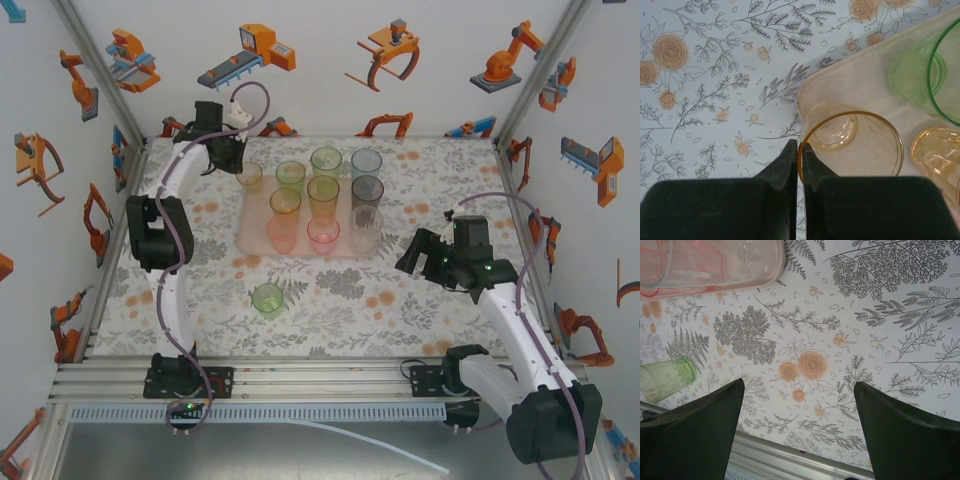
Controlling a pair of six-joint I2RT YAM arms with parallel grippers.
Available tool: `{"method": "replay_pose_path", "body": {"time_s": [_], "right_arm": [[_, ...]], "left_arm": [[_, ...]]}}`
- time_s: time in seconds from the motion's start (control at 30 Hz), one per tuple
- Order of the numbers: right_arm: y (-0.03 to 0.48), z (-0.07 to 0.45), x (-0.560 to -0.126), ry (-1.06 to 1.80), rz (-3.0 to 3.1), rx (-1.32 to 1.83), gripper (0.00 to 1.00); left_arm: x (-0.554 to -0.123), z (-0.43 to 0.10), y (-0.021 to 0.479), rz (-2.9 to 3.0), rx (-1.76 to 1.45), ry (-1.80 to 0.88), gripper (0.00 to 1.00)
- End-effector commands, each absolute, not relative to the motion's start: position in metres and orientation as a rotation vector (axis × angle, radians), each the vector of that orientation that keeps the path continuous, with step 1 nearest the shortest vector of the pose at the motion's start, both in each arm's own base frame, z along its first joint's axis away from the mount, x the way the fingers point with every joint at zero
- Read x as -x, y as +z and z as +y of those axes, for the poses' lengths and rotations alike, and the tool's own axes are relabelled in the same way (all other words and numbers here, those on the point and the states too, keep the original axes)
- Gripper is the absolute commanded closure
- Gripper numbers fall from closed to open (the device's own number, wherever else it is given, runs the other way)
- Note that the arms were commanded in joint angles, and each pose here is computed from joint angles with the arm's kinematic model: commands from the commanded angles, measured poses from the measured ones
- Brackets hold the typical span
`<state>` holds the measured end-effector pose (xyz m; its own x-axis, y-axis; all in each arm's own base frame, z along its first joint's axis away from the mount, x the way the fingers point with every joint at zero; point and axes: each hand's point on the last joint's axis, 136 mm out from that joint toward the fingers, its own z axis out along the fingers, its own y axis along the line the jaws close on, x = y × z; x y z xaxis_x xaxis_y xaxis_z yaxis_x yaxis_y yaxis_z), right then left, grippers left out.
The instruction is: Place the glasses into the tray
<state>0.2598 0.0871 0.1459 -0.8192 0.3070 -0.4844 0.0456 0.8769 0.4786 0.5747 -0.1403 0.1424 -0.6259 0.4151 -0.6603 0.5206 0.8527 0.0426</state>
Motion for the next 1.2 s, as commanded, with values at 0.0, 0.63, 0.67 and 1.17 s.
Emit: {"method": "replay_pose_path", "body": {"time_s": [0.0,0.63,0.67,1.17], "right_arm": [[0.157,0.084,-0.267,0.595,2.439,-0.271,0.19],[0.146,0.083,-0.268,0.586,2.456,-0.280,0.19],[0.146,0.083,-0.267,0.586,2.456,-0.280,0.19],[0.146,0.083,-0.268,0.589,2.452,-0.281,0.19]], "left_arm": [[-0.583,-0.154,0.152,2.294,-0.683,-0.235,0.90],[-0.595,-0.171,0.132,2.318,-0.718,-0.214,0.90],[-0.595,-0.171,0.130,2.322,-0.722,-0.212,0.90],[-0.594,-0.168,0.123,2.336,-0.741,-0.190,0.87]]}}
